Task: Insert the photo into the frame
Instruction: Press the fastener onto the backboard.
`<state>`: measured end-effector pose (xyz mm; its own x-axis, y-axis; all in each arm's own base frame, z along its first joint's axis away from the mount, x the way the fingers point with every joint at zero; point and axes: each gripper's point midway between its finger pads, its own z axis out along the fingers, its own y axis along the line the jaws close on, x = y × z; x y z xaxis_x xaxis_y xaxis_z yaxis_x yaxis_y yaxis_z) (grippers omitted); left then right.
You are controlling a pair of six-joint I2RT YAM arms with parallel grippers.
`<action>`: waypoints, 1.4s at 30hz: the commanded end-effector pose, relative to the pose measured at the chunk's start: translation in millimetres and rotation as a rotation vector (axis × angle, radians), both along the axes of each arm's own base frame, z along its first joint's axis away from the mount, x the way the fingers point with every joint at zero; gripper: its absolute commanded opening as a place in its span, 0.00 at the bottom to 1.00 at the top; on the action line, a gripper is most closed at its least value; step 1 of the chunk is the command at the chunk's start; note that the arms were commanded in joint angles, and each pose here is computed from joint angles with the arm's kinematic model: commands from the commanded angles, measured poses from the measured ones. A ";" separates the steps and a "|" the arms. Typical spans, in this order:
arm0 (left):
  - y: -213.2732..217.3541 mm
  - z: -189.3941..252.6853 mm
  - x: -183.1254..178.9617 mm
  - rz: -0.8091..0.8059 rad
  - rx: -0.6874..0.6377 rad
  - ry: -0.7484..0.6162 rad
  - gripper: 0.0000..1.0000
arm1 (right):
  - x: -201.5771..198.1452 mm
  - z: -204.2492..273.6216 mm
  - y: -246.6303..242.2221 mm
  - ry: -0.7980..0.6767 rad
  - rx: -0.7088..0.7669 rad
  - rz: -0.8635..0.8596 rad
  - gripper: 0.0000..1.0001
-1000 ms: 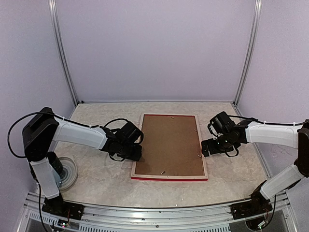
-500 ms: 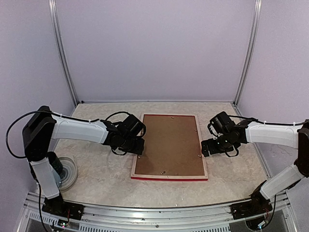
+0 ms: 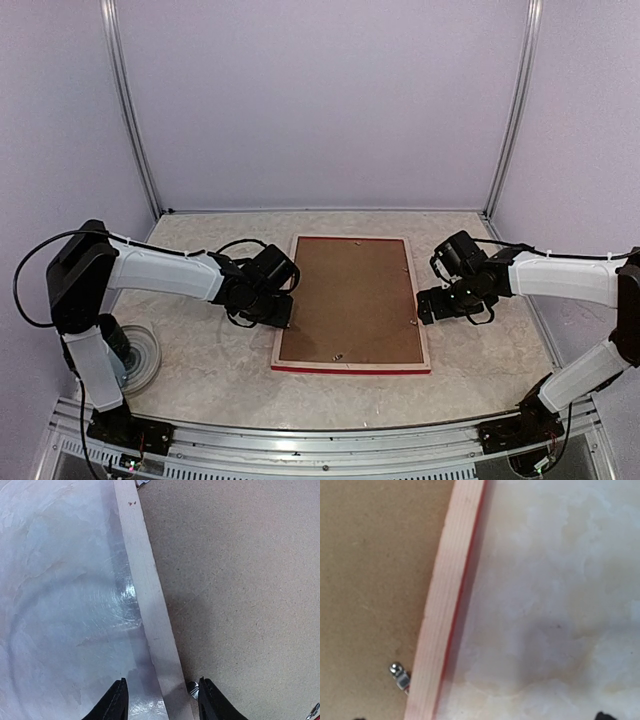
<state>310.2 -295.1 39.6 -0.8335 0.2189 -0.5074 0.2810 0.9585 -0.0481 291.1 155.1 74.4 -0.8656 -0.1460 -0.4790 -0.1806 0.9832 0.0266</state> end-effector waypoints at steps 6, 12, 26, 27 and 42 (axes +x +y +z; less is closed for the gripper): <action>4.8 -23.2 -6.0 -0.016 0.041 0.043 0.47 | -2.0 2.1 0.0 -0.007 -0.013 0.008 0.99; 7.0 -34.5 -10.4 -0.021 0.057 0.068 0.47 | -1.8 1.6 0.2 -0.008 -0.011 0.007 0.99; 8.0 -38.8 -18.4 -0.039 0.057 0.086 0.27 | -1.8 1.7 -1.3 -0.009 -0.017 0.005 0.99; 7.5 -38.7 -19.1 -0.042 0.056 0.088 0.25 | -1.5 1.9 -1.1 -0.010 -0.017 0.005 0.99; 5.5 -11.8 -2.2 0.003 0.034 0.029 0.49 | -1.9 -8.6 3.7 0.021 -0.005 0.006 0.99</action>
<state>314.2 -300.2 28.0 -0.8302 0.2117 -0.5156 0.2811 0.9578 -0.0593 291.3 154.9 73.2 -0.8666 -0.1464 -0.4770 -0.1795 0.9835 0.0244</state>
